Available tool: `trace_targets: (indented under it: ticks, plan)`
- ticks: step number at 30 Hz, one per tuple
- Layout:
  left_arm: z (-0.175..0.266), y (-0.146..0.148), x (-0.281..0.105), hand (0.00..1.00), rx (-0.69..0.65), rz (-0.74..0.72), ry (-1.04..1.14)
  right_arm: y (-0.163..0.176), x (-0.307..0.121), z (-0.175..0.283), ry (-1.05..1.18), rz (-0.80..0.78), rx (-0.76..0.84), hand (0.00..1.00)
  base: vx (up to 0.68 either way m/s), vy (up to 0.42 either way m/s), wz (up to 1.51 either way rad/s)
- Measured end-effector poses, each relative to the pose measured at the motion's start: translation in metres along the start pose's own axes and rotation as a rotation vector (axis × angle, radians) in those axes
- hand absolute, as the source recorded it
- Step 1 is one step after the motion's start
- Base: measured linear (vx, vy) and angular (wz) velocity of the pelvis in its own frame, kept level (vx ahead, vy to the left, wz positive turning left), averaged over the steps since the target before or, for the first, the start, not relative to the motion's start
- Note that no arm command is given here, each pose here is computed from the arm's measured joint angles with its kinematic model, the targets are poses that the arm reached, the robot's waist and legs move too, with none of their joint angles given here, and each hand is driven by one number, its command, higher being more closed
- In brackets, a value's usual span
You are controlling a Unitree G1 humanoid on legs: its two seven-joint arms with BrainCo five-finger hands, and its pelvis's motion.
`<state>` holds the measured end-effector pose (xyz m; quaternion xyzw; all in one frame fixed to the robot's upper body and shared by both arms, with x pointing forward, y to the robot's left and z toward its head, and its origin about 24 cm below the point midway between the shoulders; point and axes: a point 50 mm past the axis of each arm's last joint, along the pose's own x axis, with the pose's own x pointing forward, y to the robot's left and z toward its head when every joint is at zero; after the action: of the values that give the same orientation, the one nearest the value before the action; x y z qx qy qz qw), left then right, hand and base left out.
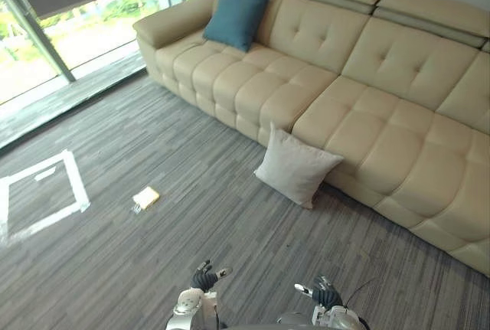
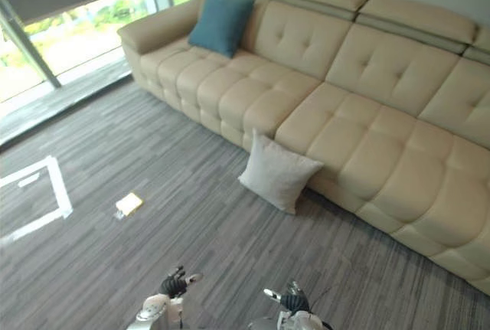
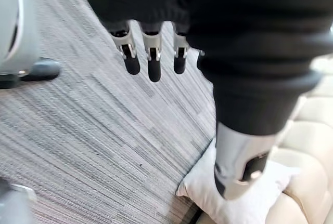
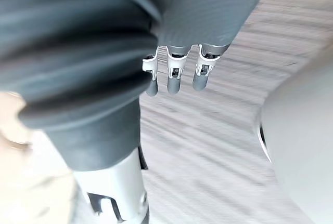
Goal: Pick up cushions and gather them together orderly.
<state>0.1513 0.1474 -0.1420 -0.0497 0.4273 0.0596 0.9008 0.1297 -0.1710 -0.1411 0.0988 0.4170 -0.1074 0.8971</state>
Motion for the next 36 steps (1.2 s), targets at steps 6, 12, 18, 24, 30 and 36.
trace_targets:
  ticks: [6,12,18,24,30,36]
  plan:
    - [0.008,-0.002,0.007,0.0,0.082,-0.027,0.01,-0.027,0.004,-0.001,0.033,-0.098,0.053,0.0,0.35,-0.097,0.03]
    - [0.007,-0.016,0.004,0.0,0.042,-0.054,0.0,-0.046,-0.001,-0.003,0.034,-0.15,0.052,0.0,0.34,-0.173,-0.02]
    - [0.003,-0.014,-0.001,0.0,0.015,-0.054,-0.023,-0.039,0.0,0.004,-0.003,-0.121,0.039,0.0,0.2,-0.017,-0.63]
    - [0.004,-0.015,-0.001,0.0,0.015,-0.056,-0.025,-0.032,0.0,0.004,-0.002,-0.104,0.034,0.0,0.35,0.196,-0.99]
    - [-0.004,-0.01,-0.002,0.0,0.045,-0.053,0.005,-0.017,-0.005,-0.017,0.056,-0.074,0.057,0.0,0.33,0.258,-0.59]
    - [-0.003,-0.009,-0.001,0.0,0.069,-0.053,0.009,-0.021,0.0,-0.002,0.015,-0.071,0.033,0.0,0.15,0.092,-0.27]
